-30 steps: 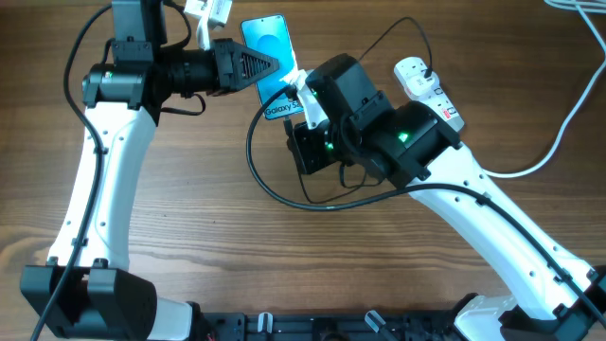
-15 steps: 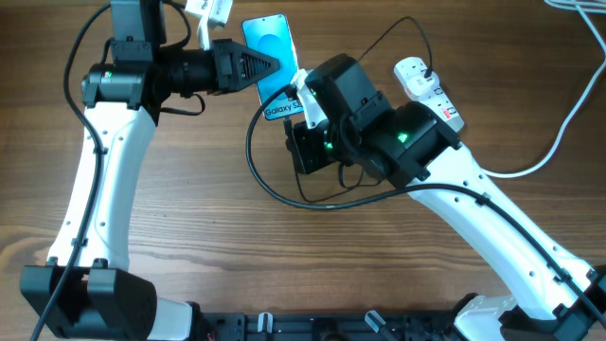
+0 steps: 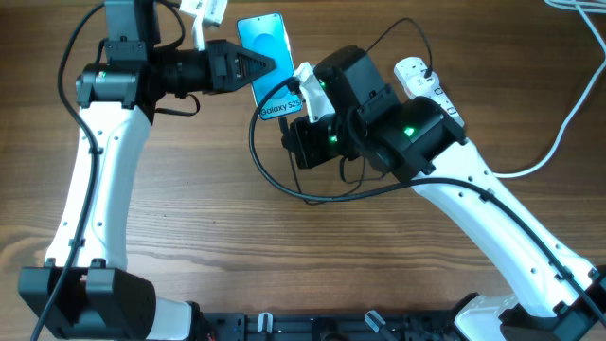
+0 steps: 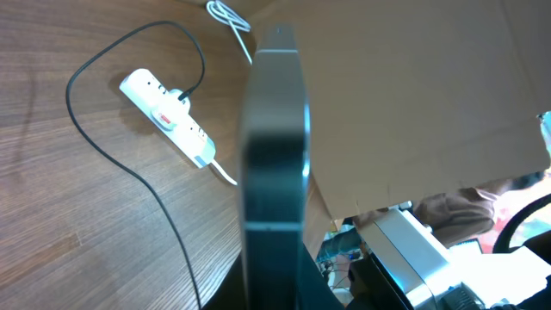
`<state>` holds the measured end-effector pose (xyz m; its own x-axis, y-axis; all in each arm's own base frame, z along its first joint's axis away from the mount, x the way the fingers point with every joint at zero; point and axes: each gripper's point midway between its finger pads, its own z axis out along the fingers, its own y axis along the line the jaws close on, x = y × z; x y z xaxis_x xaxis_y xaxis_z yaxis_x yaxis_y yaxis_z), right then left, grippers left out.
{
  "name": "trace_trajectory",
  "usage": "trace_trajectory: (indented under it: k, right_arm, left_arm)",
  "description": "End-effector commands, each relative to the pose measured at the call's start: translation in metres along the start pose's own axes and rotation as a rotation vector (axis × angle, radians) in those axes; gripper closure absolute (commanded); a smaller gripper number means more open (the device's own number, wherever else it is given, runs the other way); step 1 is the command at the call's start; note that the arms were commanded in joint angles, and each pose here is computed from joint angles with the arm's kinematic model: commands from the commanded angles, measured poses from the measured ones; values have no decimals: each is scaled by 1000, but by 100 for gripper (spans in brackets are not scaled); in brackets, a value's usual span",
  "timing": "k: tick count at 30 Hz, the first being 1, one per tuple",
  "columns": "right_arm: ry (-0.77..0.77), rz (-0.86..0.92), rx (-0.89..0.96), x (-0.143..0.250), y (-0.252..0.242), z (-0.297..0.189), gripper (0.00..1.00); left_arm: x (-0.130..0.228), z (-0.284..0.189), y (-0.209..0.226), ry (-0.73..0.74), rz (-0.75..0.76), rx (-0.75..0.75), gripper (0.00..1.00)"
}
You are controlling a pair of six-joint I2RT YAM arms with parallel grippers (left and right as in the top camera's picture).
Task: Plug charger to phone and switch on socket
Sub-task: 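Push the USB-C plug into the phone's port with the right gripper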
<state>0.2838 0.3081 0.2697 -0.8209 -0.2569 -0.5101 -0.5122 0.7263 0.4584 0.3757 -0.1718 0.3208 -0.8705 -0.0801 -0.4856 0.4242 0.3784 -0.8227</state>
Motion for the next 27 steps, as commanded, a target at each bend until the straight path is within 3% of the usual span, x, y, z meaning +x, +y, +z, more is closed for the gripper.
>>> trace_trajectory:
  k: [1, 7, 14, 15, 18, 21, 25, 27]
  right_arm:
    - [-159, -27, 0, -39, 4, -16, 96]
    - [-195, -89, 33, -47, 0, -17, 94]
    - [-166, -92, 36, -40, -2, -16, 83]
    - [-155, -88, 39, -38, -3, -15, 74]
    - [-138, -81, 44, -34, -4, -15, 62]
    - [-108, -72, 54, -26, -7, -14, 41]
    - [-85, -60, 102, -20, -17, -14, 2]
    - [-88, -46, 148, -20, -25, -15, 1]
  left_arm:
    - [15, 4, -17, 61, -58, 82, 96]
    - [20, 4, -13, 72, -88, 62, 96]
    - [25, 4, -10, 83, -73, 49, 96]
    - [25, 4, -10, 83, -73, 49, 96]
    - [24, 4, -6, 79, -73, 26, 96]
    - [24, 4, 1, 72, -76, -16, 96]
    - [28, -6, 58, 40, -177, -348, 96]
    - [33, -10, 75, 46, -202, -438, 96]
